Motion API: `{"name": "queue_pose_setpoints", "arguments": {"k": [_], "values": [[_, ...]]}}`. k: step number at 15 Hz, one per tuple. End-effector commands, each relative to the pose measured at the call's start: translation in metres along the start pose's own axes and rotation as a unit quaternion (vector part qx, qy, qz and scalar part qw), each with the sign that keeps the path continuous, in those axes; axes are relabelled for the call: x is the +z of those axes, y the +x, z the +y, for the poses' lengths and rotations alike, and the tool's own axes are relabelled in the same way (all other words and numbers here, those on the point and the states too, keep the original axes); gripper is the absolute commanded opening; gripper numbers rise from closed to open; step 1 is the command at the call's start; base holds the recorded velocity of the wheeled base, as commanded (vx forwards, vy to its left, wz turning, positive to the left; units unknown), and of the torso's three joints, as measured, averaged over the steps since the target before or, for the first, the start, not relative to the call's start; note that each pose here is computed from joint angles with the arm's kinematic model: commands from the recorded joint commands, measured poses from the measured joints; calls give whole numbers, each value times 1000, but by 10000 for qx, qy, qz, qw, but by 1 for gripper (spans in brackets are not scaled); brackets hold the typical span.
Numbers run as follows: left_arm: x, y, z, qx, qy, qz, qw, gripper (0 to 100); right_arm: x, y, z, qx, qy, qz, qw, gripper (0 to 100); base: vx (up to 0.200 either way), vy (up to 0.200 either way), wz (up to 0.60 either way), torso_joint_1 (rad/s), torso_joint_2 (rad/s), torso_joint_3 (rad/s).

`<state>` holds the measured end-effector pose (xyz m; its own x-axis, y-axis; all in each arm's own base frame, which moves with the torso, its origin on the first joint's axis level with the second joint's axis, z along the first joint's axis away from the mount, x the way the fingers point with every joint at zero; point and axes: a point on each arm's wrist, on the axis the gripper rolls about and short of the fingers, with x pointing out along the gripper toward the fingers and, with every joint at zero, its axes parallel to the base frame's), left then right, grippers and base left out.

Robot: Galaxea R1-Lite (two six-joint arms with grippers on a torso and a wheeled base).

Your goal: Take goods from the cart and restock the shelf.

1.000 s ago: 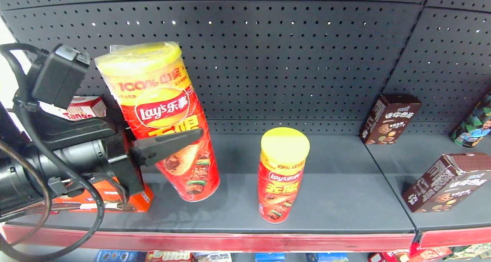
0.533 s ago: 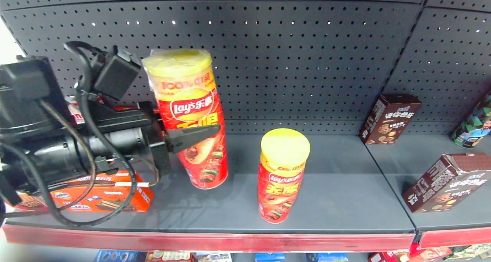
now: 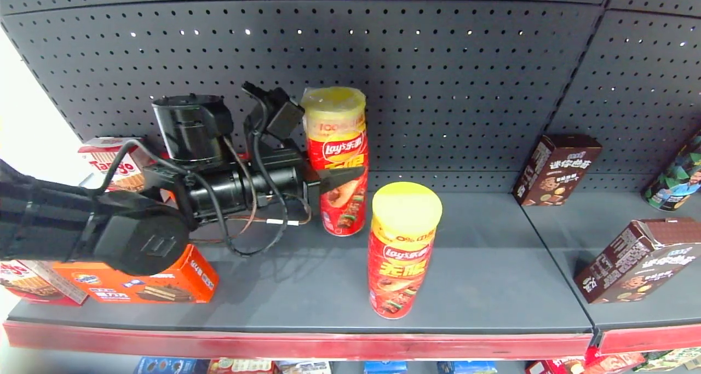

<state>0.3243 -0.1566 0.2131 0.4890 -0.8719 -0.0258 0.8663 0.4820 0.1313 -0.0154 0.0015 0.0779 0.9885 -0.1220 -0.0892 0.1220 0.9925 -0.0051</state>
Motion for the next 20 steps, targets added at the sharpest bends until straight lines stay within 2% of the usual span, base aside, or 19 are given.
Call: {"name": "queue_pose_setpoints", "arguments": {"k": [1,8,11,15,16,19,20], "values": [[-27,30,16,-48,-107,141,9998,0,0,0,0,0,-2,21,10000,100,0,0,0,0,0,0],[-49,64,37,-66,-83,108,9999,0,0,0,0,0,-2,21,10000,100,0,0,0,0,0,0],[-58,73,42,-76,-92,119,9999,0,0,0,0,0,-2,21,10000,100,0,0,0,0,0,0],[-65,84,41,-130,-79,119,9998,0,0,0,0,0,-2,21,10000,100,0,0,0,0,0,0],[-66,84,41,-123,-76,126,9998,100,0,0,0,0,-2,21,10000,100,0,0,0,0,0,0],[-69,80,39,-106,-139,216,9996,100,0,0,0,0,-2,21,10000,100,0,0,0,0,0,0],[-60,71,36,-81,-127,201,9997,100,0,0,0,0,-2,21,10000,100,0,0,0,0,0,0]]}}
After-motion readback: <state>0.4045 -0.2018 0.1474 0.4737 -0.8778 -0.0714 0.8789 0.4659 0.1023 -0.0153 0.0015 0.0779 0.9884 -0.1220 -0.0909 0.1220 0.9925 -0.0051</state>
